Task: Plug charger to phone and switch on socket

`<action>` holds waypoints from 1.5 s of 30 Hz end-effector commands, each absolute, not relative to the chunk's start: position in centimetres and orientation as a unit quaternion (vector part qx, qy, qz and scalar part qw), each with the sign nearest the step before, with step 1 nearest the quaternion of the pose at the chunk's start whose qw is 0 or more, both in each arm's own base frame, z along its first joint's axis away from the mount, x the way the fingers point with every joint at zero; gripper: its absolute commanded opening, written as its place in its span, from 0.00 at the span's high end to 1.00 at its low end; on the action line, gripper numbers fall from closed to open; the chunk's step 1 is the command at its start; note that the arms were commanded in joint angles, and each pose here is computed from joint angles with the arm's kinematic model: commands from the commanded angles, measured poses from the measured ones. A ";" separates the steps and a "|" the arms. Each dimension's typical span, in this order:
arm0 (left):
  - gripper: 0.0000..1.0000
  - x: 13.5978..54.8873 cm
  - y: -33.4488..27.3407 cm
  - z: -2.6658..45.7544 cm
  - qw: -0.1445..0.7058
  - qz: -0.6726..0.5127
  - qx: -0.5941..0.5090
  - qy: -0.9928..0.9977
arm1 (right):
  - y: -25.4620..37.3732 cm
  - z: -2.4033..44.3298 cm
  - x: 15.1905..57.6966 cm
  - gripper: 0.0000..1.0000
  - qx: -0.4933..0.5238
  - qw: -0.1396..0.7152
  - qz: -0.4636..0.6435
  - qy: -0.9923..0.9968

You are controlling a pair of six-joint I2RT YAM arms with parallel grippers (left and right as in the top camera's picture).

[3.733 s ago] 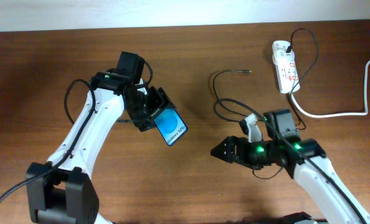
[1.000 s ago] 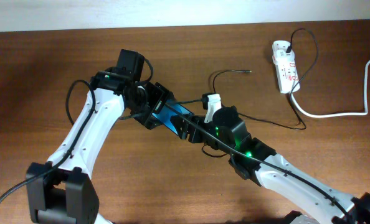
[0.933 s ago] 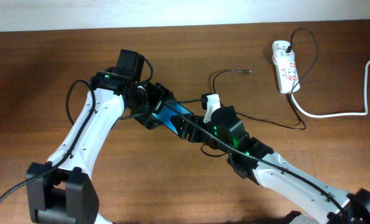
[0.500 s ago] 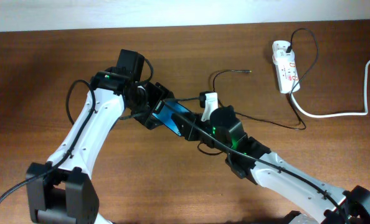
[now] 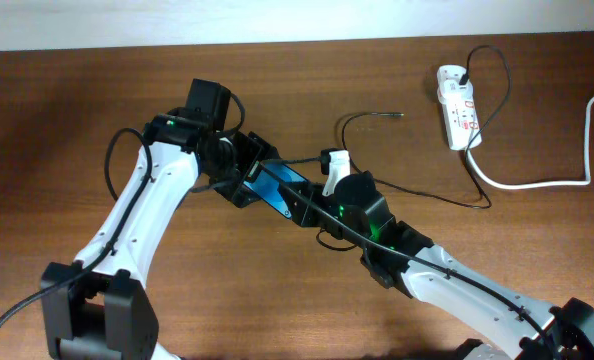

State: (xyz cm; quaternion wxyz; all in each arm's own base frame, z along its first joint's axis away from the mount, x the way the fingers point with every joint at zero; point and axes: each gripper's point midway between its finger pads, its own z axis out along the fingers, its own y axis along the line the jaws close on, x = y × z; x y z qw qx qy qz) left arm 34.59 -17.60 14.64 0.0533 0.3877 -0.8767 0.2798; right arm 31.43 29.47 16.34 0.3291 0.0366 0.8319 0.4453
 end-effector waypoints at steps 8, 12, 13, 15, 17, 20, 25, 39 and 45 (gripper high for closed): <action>0.45 35.0 -17.7 16.2 0.028 0.293 0.365 -0.883 | 31.3 17.4 30.0 0.96 -0.007 0.310 0.477 0.822; 0.38 35.0 -17.7 16.2 0.028 0.293 0.365 -0.883 | 31.3 17.5 30.0 0.96 0.010 0.301 0.484 0.822; 0.35 35.0 -17.7 16.2 0.028 0.293 0.365 -0.883 | 31.3 17.5 30.0 0.96 0.013 0.299 0.485 0.821; 0.27 35.0 -17.7 16.2 0.029 0.293 0.365 -0.883 | 31.3 17.5 30.0 0.96 0.015 0.299 0.485 0.822; 0.10 35.0 -17.7 16.2 0.028 0.293 0.362 -0.884 | 31.3 17.5 30.0 0.96 0.015 0.299 0.485 0.822; 0.01 35.0 -17.7 16.2 0.021 0.294 0.343 -0.892 | 31.2 17.4 30.1 0.96 0.037 0.289 0.491 0.821; 0.01 35.3 -17.6 16.5 0.006 0.298 0.318 -0.900 | 30.8 17.4 30.5 0.96 0.056 0.283 0.494 0.820; 0.01 34.0 -14.3 21.1 -0.108 0.258 0.272 -0.920 | 29.4 16.2 30.8 0.96 0.250 0.145 0.530 0.797; 0.01 33.8 -14.2 21.2 -0.108 0.257 0.273 -0.920 | 29.3 16.2 31.0 0.96 0.374 0.066 0.544 0.748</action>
